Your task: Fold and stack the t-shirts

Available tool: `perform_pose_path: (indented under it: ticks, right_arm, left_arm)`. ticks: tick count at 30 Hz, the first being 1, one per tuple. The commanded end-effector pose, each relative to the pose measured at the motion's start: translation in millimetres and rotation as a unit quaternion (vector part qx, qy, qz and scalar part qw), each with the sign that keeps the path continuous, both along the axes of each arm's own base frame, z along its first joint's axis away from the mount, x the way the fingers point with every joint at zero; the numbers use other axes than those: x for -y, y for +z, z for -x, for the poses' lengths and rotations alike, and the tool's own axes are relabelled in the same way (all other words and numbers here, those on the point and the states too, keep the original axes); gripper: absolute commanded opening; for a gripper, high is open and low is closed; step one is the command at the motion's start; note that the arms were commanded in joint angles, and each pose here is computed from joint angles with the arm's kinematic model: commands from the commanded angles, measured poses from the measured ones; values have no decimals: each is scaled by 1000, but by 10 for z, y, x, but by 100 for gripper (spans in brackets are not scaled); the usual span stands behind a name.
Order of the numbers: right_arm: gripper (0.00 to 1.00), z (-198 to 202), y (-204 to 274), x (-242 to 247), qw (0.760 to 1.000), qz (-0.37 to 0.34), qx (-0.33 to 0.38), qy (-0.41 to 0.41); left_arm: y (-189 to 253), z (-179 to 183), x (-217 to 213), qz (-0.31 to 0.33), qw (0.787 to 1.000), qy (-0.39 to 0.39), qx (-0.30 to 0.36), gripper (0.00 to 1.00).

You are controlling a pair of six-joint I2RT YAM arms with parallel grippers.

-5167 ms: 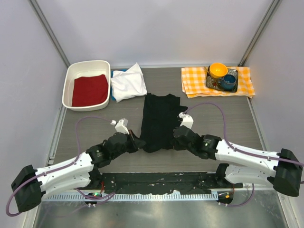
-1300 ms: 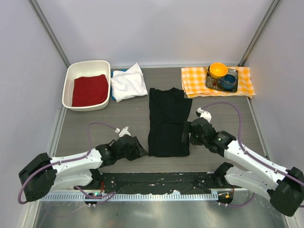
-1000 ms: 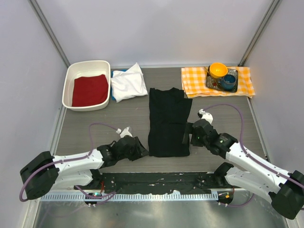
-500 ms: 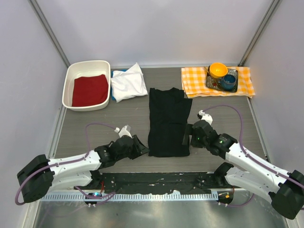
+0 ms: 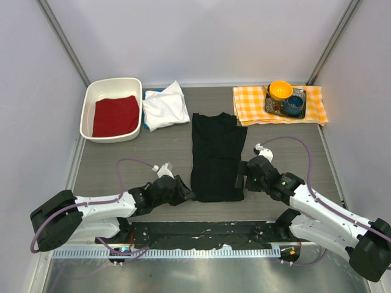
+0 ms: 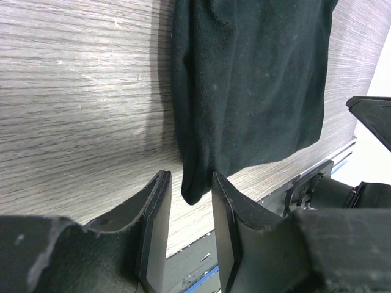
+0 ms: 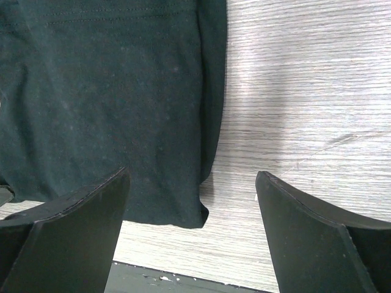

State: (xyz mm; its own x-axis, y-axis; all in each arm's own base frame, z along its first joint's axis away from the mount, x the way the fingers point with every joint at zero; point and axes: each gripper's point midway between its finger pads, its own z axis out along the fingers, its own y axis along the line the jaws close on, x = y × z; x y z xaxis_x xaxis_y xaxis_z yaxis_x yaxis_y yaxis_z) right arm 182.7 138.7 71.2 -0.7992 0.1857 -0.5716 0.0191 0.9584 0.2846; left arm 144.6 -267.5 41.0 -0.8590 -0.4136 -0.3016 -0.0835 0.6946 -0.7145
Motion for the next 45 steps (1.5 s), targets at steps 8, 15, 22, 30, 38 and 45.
perform_pose_path:
  ticks: [8, 15, 22, 30, 38, 45]
  right_arm:
    - [87, 27, -28, -90, 999, -32, -3, -2]
    - [84, 188, -213, -150, 997, -50, -54, -3]
    - [69, 352, -287, -221, 993, -76, -91, 7]
    - [51, 462, -308, -205, 991, -94, -100, -3]
    - [43, 564, -407, -283, 986, -117, -116, 5]
    - [42, 540, -507, -270, 987, -114, -114, -5]
  left_arm:
    - [157, -39, 100, 33, 999, 0, 17, 0]
    - [181, -27, -8, 31, 999, 12, 23, 0]
    - [83, -2, -157, 20, 999, 29, 22, 0]
    - [18, -6, -112, 20, 999, 26, 16, 0]
    - [8, -17, -91, 21, 999, 26, 14, 0]
    - [23, -11, -119, 22, 999, 28, 17, 0]
